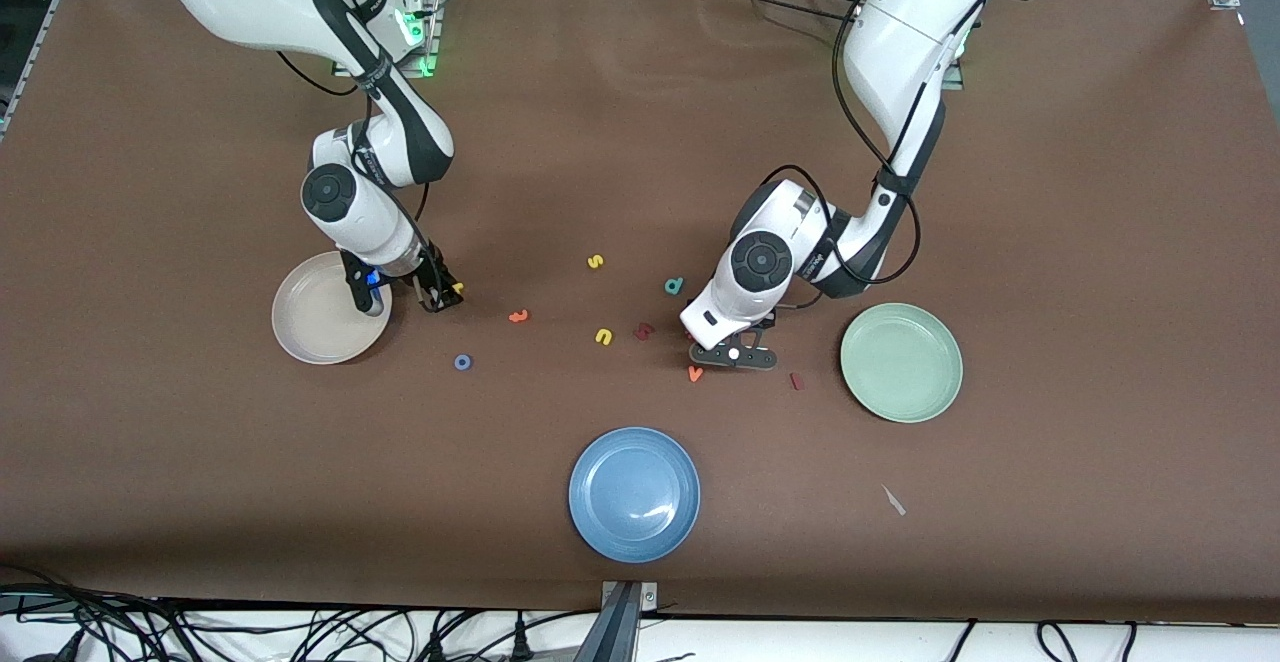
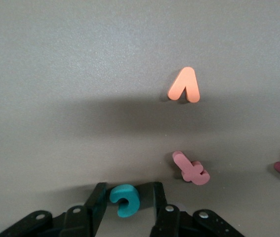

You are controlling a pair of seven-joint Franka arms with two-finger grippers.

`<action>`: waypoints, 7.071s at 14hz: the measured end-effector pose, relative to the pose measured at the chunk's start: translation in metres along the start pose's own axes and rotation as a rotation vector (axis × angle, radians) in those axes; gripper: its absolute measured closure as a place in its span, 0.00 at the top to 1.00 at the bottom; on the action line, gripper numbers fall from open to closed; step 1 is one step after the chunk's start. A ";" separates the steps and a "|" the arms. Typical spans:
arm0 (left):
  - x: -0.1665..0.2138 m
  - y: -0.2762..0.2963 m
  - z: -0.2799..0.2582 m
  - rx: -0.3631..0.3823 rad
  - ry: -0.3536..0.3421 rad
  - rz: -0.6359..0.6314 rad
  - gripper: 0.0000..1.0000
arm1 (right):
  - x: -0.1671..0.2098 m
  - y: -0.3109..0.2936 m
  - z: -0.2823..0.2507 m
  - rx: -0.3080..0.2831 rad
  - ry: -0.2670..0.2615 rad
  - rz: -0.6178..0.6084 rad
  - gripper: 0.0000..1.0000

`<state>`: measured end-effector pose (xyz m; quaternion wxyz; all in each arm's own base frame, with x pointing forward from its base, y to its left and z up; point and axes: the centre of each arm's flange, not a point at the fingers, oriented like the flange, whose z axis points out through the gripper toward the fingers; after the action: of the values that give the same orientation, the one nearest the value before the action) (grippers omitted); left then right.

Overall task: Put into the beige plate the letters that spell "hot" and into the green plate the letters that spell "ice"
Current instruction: 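Grasp the yellow h with the right gripper while the left gripper grasps teal c, then drop the yellow h on the beige plate while the left gripper drops c on green, then grasp the blue o with the right gripper while the left gripper grasps orange e, then drop the blue o on the beige plate while the left gripper drops e on green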

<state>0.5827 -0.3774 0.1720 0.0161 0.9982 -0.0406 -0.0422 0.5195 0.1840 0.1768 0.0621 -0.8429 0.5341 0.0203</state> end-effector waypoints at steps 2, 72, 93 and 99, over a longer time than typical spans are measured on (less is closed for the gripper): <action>0.001 -0.001 -0.002 0.000 0.003 -0.002 0.24 | -0.002 -0.002 0.001 -0.011 -0.004 -0.003 0.26; -0.029 -0.064 -0.007 0.043 -0.117 0.038 0.50 | 0.016 -0.141 -0.009 -0.110 0.005 -1.020 1.00; 0.010 -0.170 -0.112 0.046 -0.168 0.161 0.26 | 0.015 -0.133 0.007 -0.125 -0.028 -1.000 0.46; 0.031 -0.267 -0.080 0.083 -0.184 0.363 0.26 | 0.016 -0.133 0.007 -0.125 -0.028 -1.000 0.36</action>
<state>0.6413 -0.1121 0.2393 -0.0212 0.9662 -0.2227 -0.1281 0.6465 0.2266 0.1795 0.0209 -0.9974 0.0621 0.0311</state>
